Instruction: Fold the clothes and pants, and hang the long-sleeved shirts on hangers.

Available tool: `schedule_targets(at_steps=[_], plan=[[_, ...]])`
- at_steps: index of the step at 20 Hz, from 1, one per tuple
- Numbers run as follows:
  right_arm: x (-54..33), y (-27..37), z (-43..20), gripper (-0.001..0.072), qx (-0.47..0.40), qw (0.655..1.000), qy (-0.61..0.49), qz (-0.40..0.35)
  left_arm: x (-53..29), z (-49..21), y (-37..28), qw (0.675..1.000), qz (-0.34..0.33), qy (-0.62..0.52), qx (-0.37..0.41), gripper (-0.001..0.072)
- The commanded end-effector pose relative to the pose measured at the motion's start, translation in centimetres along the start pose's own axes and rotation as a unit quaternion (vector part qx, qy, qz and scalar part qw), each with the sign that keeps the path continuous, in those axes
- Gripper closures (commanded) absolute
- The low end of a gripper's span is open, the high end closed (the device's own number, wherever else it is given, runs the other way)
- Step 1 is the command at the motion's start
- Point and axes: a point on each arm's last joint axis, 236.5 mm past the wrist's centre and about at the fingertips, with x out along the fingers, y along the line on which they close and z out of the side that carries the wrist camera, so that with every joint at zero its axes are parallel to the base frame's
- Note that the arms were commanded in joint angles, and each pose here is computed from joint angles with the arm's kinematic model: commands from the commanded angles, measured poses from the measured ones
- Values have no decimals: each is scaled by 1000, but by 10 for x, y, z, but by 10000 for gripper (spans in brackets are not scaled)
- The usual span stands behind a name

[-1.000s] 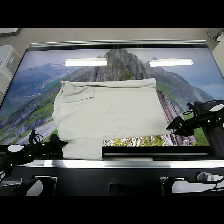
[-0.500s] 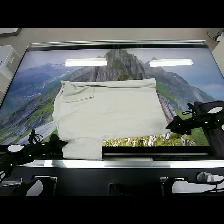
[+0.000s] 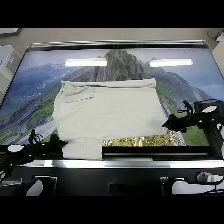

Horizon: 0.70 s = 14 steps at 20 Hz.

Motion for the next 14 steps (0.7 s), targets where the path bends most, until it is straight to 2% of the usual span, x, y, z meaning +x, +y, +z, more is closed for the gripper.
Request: schedule_targets(at_steps=[1,2,3,6,9,12,14], plan=[[3,0,-13,513,-5,1000,28,-5,0,0,0,1000,0,0,1,683],[3,1,-15,554,-8,999,32,-4,0,0,0,1000,0,0,1,683],[3,2,-17,670,-8,999,36,-2,0,0,-1,1000,0,0,0,683],[-3,25,-12,677,-19,999,20,38,-5,10,-14,1000,-14,-11,6,685],[-40,84,17,679,-82,988,-73,105,-27,46,-60,996,-42,-55,64,687],[-79,139,47,680,-182,969,-156,55,-75,94,-135,977,-83,-136,143,687],[-115,185,84,680,-216,946,-244,11,-121,123,-195,952,-116,-206,194,687]])
